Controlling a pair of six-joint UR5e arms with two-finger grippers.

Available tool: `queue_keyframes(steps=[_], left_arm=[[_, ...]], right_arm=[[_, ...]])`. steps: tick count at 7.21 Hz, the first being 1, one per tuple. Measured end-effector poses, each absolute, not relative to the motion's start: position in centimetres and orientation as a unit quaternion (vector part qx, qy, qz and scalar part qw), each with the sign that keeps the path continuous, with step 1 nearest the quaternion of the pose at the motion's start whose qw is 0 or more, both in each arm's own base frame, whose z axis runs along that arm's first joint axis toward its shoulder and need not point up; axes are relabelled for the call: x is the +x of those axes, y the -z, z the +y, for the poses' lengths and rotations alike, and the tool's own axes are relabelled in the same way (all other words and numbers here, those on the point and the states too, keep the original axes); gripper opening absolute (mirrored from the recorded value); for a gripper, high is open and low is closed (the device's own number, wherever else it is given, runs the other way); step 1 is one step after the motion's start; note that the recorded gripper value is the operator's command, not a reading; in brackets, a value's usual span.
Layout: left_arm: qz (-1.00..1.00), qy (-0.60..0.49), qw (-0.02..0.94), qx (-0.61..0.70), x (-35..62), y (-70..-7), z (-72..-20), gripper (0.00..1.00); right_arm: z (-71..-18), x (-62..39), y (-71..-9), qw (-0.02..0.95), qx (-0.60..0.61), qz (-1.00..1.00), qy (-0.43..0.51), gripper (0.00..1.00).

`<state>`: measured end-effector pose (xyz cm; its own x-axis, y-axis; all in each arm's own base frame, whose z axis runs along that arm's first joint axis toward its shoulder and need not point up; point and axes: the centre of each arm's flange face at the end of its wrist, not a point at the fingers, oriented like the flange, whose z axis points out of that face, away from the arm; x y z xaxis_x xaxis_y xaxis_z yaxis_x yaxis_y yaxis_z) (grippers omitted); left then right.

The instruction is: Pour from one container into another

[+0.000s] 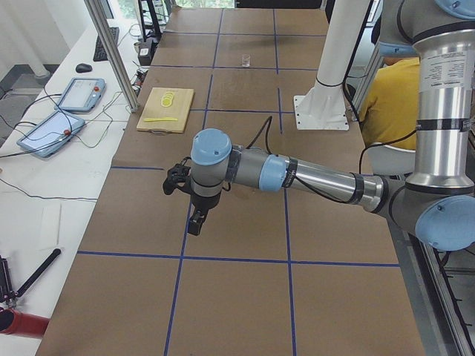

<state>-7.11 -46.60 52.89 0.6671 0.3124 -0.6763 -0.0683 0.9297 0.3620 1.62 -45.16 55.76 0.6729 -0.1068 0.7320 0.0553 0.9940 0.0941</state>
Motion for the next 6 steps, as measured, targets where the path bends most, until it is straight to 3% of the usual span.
queue_keyframes(steps=[2, 3, 6], left_arm=[[0.479, -0.105, 0.847, 0.205, -4.0, -46.7, -46.3, 0.96], [0.479, -0.095, 0.842, 0.23, -0.5, -44.7, -46.1, 0.99], [0.472, -0.038, 0.828, 0.3, 13.0, -43.7, -42.3, 0.99]], right_arm=[[-43.7, 0.7, -56.6, 0.905, 0.048, -0.42, 0.059, 1.0], [-43.3, 0.3, -56.7, 0.903, 0.051, -0.423, 0.059, 1.0], [-43.2, -2.2, -54.9, 0.898, 0.056, -0.433, 0.055, 1.0]])
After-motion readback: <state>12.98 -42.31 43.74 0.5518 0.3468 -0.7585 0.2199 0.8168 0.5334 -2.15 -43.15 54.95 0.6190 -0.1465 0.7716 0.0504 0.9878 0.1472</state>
